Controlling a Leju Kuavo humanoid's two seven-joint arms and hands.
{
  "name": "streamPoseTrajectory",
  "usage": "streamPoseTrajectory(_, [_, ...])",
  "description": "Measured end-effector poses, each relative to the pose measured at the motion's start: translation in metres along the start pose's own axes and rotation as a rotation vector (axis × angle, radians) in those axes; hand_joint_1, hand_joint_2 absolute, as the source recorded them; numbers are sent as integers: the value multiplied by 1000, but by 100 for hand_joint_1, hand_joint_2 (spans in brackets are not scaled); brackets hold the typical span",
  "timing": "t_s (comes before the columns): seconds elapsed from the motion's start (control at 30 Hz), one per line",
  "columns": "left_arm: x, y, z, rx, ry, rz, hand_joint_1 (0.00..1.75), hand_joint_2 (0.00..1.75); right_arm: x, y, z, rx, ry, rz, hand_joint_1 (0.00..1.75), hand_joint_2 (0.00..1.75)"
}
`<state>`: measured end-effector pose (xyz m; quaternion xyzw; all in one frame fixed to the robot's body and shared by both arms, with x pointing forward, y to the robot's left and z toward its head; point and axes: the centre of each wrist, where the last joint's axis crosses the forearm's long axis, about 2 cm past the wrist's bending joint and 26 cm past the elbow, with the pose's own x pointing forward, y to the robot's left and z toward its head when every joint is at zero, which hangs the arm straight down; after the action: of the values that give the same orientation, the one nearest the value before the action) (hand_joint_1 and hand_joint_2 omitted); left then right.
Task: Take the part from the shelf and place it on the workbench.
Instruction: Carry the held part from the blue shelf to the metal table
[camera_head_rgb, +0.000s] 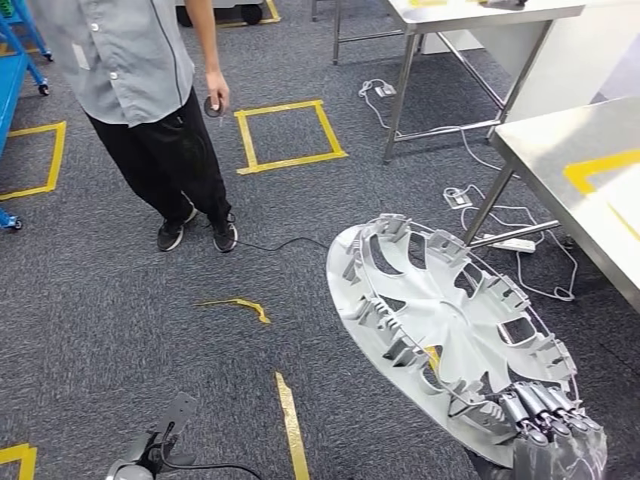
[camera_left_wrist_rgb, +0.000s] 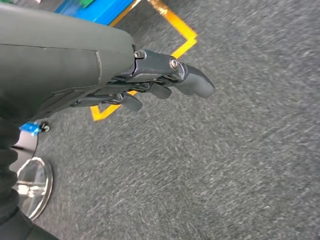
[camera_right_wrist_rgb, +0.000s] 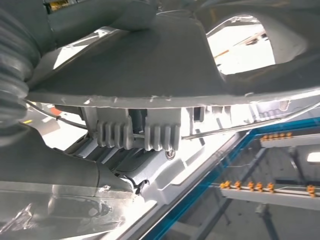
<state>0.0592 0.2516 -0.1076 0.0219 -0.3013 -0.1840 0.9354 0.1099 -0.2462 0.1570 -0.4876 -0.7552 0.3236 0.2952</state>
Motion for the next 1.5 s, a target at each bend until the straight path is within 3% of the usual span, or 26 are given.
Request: streamPoseTrajectory(1.5, [-3,0,1,-23,-19,5,0,175,-3,4,-3,1,-28,-4,175,175])
